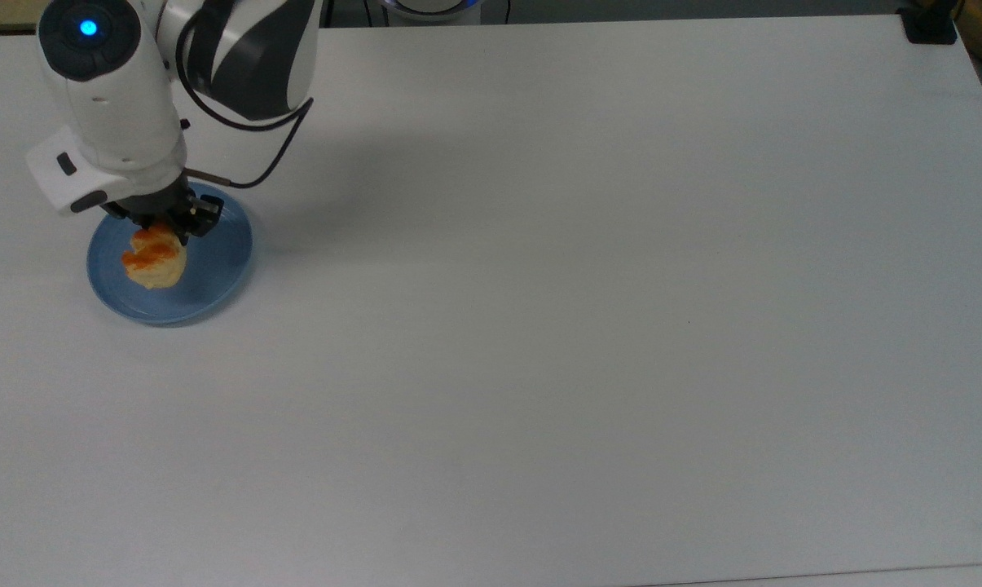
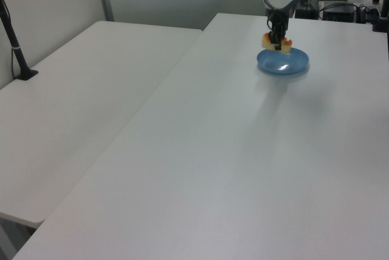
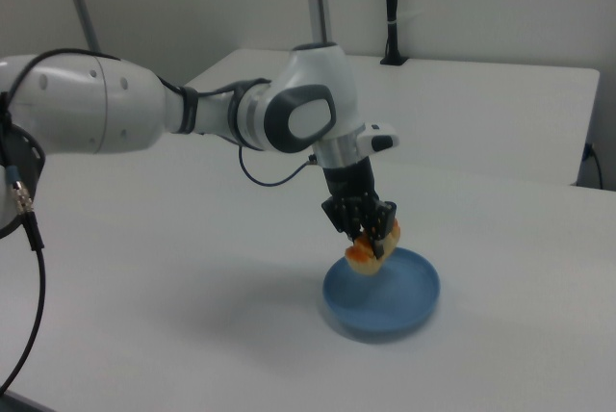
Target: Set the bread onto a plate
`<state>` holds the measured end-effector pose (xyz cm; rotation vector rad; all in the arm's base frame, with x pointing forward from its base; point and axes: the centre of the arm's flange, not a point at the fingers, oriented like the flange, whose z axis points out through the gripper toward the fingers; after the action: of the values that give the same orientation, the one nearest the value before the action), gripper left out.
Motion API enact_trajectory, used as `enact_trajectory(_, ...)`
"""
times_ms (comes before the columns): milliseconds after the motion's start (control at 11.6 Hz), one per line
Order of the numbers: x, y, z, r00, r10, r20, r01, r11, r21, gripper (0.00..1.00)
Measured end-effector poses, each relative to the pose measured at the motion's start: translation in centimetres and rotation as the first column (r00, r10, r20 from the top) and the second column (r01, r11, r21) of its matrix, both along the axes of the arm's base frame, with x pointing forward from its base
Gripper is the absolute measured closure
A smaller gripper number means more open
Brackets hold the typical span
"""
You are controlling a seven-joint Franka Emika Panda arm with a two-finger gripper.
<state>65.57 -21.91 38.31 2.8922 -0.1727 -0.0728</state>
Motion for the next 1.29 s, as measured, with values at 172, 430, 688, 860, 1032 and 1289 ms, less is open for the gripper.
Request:
enact_trajectory(172,0.6,0.0,-2.6,1.000,-0.015,0.001,0.015,1.000,-0.014,0.58)
enact_trajectory(430,0.6,-0.4,-3.7,0.999,-0.038,0.000,0.038,0.999,0.003,0.15)
enact_trajectory(688,0.6,-0.6,-3.7,0.999,-0.044,0.002,0.044,0.999,0.004,0.00)
enact_trajectory(860,0.7,-0.5,-2.5,0.998,-0.057,0.028,0.057,0.998,0.004,0.00)
enact_trajectory(1032,0.7,-0.2,1.4,0.990,-0.106,0.097,0.105,0.994,0.016,0.00)
enact_trajectory(1289,-1.4,4.5,11.4,0.984,-0.118,0.133,0.103,0.988,0.116,0.00)
